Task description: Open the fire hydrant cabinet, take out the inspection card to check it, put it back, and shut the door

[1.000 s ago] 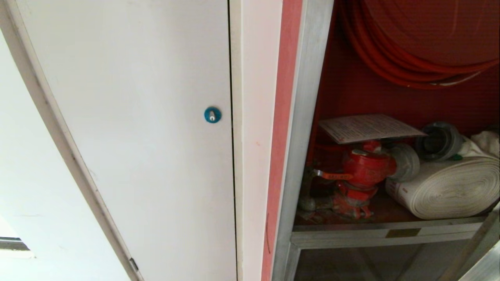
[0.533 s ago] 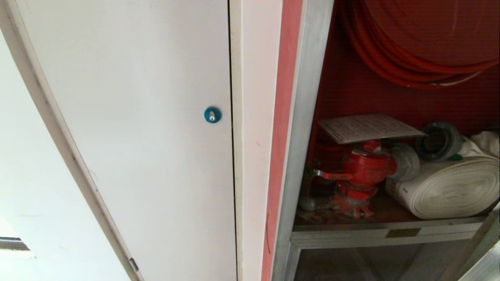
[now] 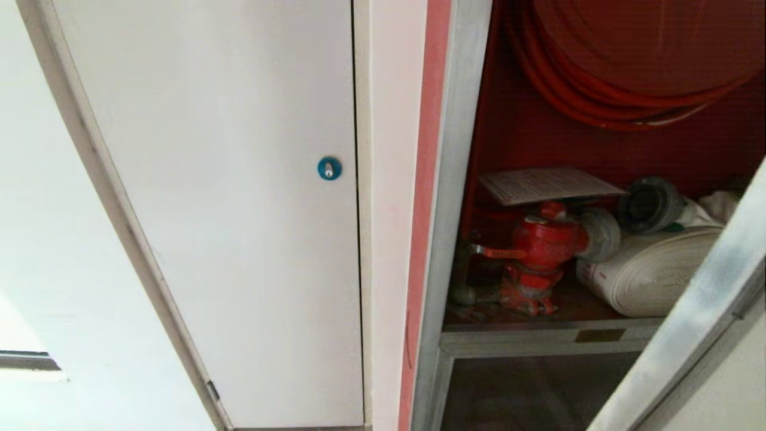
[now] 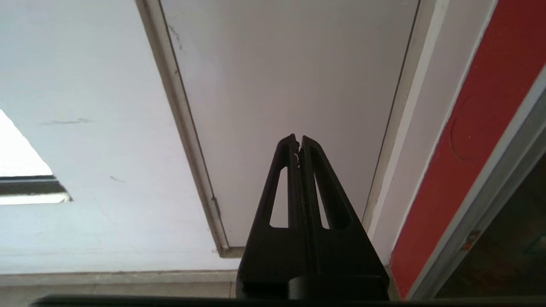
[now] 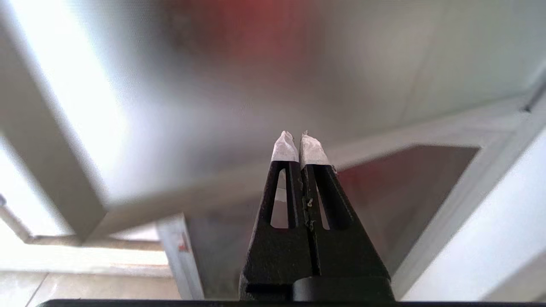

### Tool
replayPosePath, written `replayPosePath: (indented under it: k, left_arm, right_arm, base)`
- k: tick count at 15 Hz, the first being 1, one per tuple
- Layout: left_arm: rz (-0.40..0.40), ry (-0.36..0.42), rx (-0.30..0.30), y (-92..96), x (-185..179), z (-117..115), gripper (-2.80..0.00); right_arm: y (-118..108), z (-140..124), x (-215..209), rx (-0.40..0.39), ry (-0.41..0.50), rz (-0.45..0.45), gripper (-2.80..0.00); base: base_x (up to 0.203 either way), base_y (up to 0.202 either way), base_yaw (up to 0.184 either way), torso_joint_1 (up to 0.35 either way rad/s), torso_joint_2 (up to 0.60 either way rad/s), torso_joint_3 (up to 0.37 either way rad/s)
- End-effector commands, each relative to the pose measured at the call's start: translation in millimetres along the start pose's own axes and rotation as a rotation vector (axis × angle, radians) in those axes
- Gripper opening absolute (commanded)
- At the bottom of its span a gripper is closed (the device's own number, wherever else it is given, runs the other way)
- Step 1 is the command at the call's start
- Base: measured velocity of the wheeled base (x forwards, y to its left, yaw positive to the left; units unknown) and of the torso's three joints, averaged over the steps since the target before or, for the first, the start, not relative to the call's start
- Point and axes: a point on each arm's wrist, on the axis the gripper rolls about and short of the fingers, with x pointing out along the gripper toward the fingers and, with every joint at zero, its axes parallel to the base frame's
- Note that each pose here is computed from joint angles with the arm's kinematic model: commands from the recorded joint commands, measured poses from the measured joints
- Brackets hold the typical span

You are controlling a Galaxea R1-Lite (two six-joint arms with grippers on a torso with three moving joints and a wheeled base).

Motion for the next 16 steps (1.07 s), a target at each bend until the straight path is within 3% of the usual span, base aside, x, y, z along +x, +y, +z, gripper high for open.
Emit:
replayPosePath:
  k: [1,16]
  left_arm:
    - [0.000,0.009,0.000,-0.1,0.7,-2.1,-2.80]
    - [0.000,0.009,0.000,-0.1,0.6,-1.9,-2.80]
  right_arm:
    - [0.0,-0.1,-0.1,0.000,-0.001,0.001,-2.80]
    - [0.0,0.0,-0.1,-0.001,-0.003,0.001,-2.80]
  base:
    - [-0.198,0.000,-0.004,-0.001,0.00,0.002]
    - [-0.195,0.000,0.001,0.002,0.00,0.002]
